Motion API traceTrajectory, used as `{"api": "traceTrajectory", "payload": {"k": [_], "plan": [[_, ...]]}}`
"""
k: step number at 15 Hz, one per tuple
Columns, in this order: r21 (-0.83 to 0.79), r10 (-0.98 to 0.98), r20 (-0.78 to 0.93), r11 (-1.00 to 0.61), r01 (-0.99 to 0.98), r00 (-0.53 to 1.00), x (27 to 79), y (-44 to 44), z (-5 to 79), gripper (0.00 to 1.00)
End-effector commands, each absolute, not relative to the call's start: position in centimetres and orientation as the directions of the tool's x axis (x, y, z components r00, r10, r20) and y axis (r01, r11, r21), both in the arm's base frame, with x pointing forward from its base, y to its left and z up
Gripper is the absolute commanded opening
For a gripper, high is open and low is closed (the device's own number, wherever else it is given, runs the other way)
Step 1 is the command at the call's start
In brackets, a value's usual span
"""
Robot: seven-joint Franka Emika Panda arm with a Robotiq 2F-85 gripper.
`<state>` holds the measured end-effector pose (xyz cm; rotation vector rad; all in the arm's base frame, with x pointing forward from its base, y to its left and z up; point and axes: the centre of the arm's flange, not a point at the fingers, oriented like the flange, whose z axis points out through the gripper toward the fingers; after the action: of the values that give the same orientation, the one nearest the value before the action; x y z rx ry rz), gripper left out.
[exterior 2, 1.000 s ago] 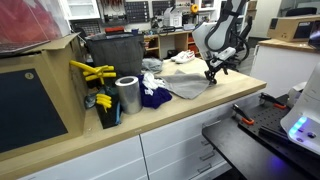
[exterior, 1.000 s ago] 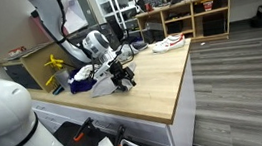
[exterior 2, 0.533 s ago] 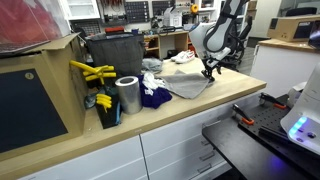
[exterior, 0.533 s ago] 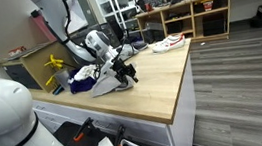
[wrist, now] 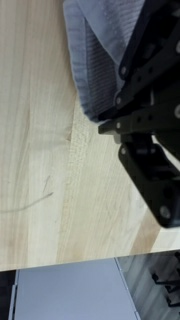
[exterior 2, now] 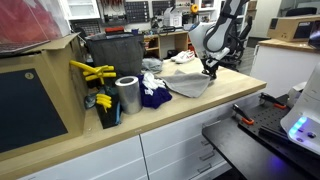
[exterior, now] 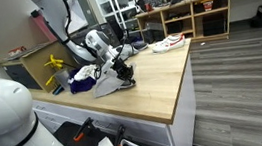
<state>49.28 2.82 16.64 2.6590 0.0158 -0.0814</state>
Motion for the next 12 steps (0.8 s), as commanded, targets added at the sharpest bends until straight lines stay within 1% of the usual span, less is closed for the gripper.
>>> {"api": "traceTrajectory", "payload": {"k": [1,6,12], "plan": [[0.426,0.074,-0.040,-0.901,0.084,0.996,49.5,2.6,19.2,0.00],[0.427,0.355,-0.077,-0.833,0.352,0.932,51.7,2.0,26.0,0.01],[0.405,0.655,-0.147,-0.644,0.649,0.741,53.2,3.1,33.0,0.01]]}}
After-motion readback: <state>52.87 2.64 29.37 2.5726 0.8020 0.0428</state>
